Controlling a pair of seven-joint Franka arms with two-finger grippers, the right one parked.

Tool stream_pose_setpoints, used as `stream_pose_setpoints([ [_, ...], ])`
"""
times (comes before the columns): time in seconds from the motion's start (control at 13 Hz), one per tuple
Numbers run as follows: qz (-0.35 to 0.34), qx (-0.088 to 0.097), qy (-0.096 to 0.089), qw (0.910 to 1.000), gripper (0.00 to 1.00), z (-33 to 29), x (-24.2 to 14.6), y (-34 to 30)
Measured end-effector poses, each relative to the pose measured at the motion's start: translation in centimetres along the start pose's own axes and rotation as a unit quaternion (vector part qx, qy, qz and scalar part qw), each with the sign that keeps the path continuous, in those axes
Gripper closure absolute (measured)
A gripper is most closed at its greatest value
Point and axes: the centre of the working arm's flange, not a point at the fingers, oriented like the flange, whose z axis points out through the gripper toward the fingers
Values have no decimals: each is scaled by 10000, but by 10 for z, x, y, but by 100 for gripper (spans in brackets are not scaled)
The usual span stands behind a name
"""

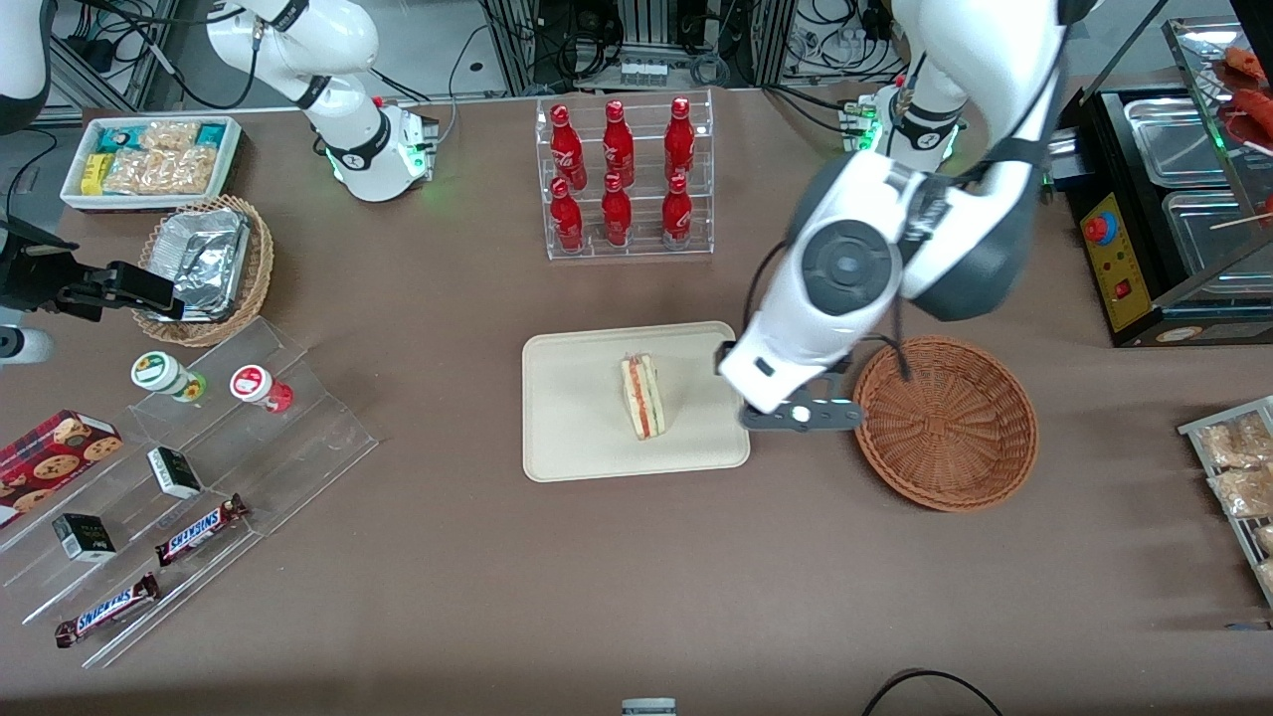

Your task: Place sandwich from basket to tray

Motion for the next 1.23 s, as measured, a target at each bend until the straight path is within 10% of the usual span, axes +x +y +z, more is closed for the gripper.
stream_pose_setpoints([
  [0.92,806,-181,-454,9955,0,-52,8,-221],
  [1.23,520,-228,-345,9978,0,-84,-22,-275],
])
